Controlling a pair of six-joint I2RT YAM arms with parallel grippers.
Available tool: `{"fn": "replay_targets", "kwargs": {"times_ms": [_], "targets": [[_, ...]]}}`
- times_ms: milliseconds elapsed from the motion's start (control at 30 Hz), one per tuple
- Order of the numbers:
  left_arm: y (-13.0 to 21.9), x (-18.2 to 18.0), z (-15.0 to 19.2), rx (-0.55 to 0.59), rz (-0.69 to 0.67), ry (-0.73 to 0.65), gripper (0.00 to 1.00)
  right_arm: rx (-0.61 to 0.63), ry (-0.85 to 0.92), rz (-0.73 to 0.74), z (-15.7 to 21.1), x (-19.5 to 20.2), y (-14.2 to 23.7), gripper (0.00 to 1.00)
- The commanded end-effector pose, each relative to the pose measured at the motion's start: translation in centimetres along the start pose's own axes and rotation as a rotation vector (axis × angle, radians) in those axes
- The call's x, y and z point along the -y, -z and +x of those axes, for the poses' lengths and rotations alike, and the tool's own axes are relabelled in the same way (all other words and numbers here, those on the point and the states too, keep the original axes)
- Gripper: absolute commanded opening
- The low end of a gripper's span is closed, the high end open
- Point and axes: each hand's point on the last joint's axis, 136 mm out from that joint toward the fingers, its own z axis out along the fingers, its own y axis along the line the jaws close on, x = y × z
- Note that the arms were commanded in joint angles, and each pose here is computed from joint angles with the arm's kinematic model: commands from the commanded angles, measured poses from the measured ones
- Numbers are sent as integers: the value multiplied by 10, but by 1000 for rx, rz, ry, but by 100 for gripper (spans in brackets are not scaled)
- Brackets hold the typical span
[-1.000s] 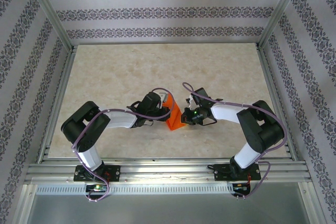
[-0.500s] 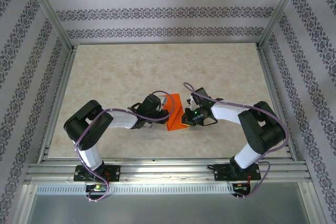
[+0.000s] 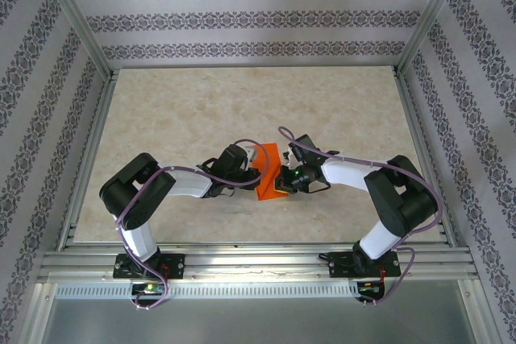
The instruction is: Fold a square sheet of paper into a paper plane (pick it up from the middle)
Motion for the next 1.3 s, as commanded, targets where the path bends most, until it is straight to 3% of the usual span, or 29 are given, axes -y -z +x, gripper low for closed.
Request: {"fn": "replay_targets", "kwargs": {"times_ms": [0, 333, 1267], "targets": [[-4, -6, 6, -29, -3, -2, 0, -7, -7, 19, -4, 1, -10, 0], [5, -2, -15, 13, -33, -49, 0, -49, -28, 92, 11, 34, -16, 0], [3, -5, -24, 21, -43, -100, 0, -50, -26, 72, 8, 30, -12, 0]]}}
